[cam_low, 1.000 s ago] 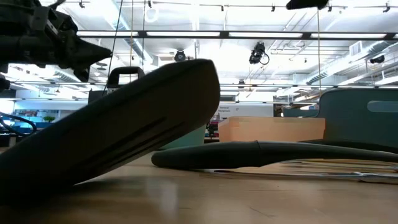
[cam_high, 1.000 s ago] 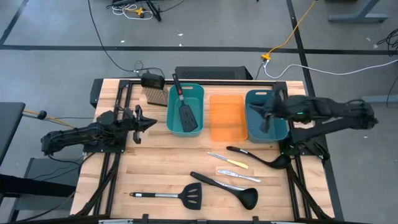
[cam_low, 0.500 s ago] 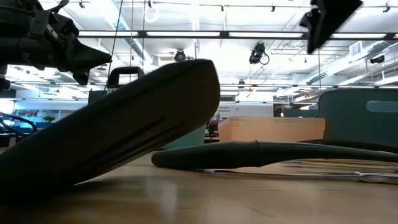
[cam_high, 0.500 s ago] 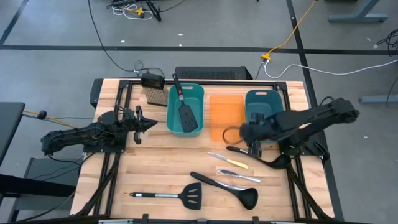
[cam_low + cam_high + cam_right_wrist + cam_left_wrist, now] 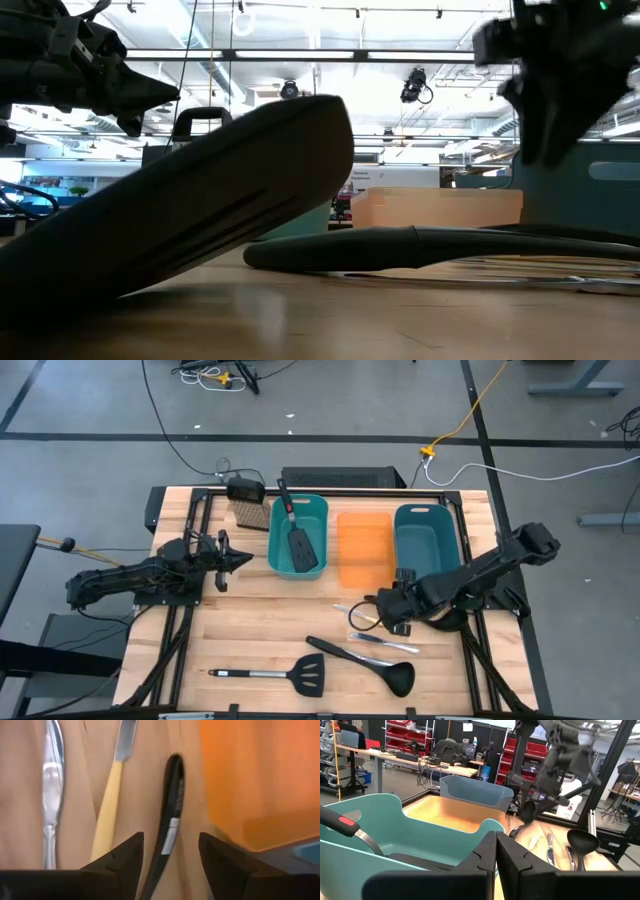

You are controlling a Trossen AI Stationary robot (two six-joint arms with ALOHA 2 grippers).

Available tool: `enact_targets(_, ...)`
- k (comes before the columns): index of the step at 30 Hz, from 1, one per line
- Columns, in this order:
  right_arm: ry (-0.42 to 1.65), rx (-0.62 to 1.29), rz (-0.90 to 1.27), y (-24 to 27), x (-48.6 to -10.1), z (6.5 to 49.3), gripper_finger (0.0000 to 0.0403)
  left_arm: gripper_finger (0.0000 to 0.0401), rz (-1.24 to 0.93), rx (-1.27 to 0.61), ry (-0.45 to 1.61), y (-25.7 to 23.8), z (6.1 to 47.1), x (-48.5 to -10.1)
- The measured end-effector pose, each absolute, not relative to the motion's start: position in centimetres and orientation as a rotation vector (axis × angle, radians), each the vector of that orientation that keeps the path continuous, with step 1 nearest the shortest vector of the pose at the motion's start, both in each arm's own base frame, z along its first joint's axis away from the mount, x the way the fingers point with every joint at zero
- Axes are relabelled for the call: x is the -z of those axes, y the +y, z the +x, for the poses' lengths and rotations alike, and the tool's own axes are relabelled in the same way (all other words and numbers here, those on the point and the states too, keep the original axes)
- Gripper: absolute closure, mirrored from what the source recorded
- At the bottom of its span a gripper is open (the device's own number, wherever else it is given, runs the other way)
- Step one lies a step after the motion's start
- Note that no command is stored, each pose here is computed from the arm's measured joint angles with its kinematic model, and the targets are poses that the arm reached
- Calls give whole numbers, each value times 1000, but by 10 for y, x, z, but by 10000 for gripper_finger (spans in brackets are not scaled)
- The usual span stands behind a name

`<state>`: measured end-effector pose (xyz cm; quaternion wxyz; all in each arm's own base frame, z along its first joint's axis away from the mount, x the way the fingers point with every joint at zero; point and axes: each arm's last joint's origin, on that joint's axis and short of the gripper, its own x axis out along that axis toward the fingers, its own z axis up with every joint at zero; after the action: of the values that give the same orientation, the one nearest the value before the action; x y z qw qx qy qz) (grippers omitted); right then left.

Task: Pick & Place Kitchen Items
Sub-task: Put the yellow table knife into the orange bin

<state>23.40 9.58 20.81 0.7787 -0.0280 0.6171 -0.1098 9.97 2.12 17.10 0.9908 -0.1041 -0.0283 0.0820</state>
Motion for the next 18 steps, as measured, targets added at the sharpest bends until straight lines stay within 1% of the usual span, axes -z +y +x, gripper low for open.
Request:
enact_targets(3, 1360, 281, -43, 96, -189, 231, 201, 387, -209, -165, -57, 21, 100, -171)
enact_targets(6, 1378, 345, -20, 93, -178, 226, 201, 387, -211, -164, -57, 21, 100, -171)
enact_targets(12, 1373, 320, 34, 95, -175, 227, 201, 387, -210, -164, -57, 21, 100, -171)
enact_targets(18, 1351, 326, 31, 95, -174, 228, 201, 387, -208, -164, -57, 21, 100, -171)
